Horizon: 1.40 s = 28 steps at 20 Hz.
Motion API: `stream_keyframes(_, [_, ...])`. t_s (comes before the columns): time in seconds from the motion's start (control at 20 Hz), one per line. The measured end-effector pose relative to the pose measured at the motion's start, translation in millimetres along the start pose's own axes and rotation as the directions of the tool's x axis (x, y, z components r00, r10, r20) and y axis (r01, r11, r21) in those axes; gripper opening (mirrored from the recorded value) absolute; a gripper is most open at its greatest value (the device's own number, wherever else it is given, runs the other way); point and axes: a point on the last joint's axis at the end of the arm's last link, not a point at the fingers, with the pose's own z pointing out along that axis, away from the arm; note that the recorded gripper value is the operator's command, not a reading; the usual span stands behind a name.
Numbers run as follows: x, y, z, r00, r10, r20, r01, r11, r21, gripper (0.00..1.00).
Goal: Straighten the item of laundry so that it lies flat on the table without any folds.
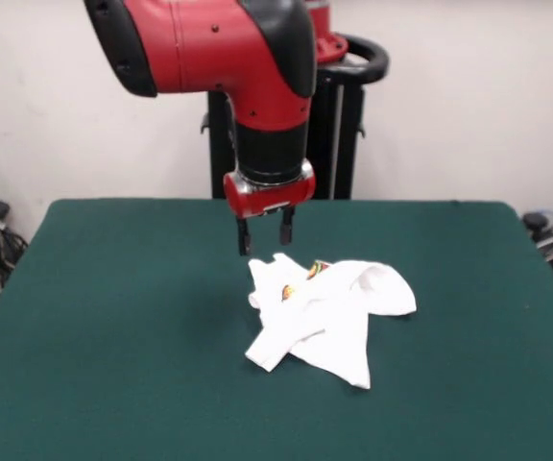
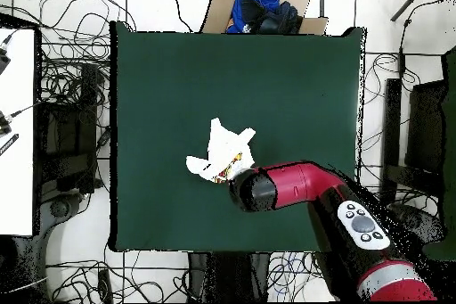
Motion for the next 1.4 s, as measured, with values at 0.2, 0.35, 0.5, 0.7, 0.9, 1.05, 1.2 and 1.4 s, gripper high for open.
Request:
stream_keyframes(0.2, [3,-1,3,1.0,-0.001,-0.011,0.001,1.0,0.006,1.0])
stream_keyframes(0.35, [2,0,3,1.0,-0.011,-0.01,0.011,1.0,0.012,1.0])
stream_keyframes(0.5, [-2,3,3,1.0,-0.018,0.003,0.018,1.0,0.016,1.0])
stream_keyframes(0.7, [-9,8,4,0.999,-0.043,0.033,0.042,0.999,0.035,1.0])
stream_keyframes(0.9, [-14,15,6,0.995,-0.076,0.061,0.072,0.995,0.065,1.0])
stream_keyframes(1.05, [-18,24,9,0.99,-0.113,0.083,0.105,0.99,0.096,1.0])
stream_keyframes(1.2, [-21,36,14,0.986,-0.143,0.083,0.134,0.985,0.111,1.0])
stream_keyframes(1.4, [-20,64,24,0.979,-0.201,0.039,0.195,0.973,0.122,1.0])
